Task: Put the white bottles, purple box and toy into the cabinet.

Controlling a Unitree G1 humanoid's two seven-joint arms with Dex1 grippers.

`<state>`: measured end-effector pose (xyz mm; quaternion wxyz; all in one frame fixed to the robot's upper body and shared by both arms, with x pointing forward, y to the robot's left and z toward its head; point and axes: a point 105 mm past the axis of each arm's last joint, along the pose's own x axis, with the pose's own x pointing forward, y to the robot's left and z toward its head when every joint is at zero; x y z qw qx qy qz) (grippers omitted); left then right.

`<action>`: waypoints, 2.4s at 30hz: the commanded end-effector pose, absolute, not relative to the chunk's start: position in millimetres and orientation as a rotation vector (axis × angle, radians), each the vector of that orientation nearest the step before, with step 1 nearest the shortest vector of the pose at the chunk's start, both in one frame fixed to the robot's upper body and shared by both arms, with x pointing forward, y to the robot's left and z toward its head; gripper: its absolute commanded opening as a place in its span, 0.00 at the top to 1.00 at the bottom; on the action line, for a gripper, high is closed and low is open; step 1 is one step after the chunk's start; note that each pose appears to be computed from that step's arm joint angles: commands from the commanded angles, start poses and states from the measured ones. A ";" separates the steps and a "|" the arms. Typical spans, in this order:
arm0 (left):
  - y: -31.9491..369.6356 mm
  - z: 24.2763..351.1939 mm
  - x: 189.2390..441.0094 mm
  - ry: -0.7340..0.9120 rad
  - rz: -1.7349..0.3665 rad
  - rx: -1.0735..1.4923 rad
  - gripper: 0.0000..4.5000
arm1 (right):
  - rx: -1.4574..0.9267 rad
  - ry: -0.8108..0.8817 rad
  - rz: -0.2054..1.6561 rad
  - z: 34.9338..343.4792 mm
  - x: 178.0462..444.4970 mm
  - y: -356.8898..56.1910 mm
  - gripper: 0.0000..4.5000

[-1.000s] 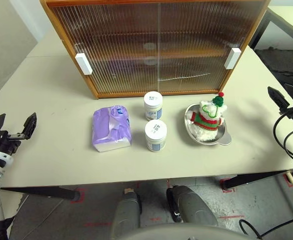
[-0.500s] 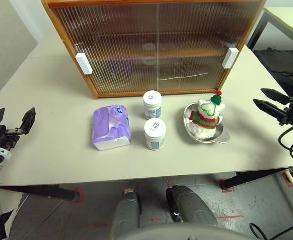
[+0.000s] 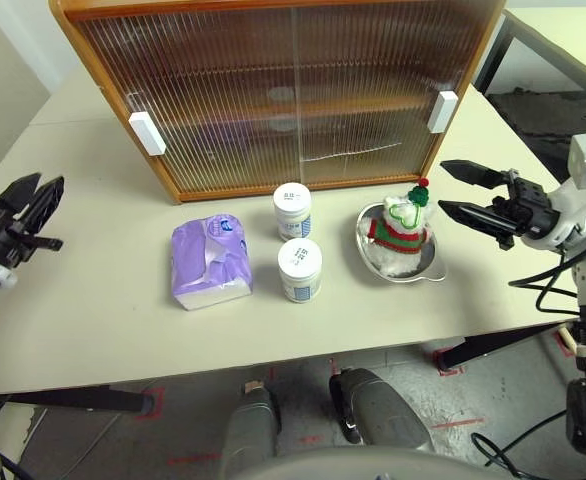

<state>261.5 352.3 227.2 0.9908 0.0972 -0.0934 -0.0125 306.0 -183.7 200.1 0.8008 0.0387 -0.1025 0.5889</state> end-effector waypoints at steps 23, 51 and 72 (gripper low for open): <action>298.6 216.5 326.1 -0.194 -0.075 0.118 0.99 | 0.050 -0.251 1.339 206.3 310.9 -155.3 0.00; 292.0 208.9 364.4 -0.206 -0.101 0.092 0.99 | 0.021 -0.314 1.287 207.4 308.6 -146.7 0.00; 259.8 197.4 379.9 -0.171 -0.218 0.092 0.99 | 0.012 -0.315 1.280 210.4 305.5 -146.7 0.00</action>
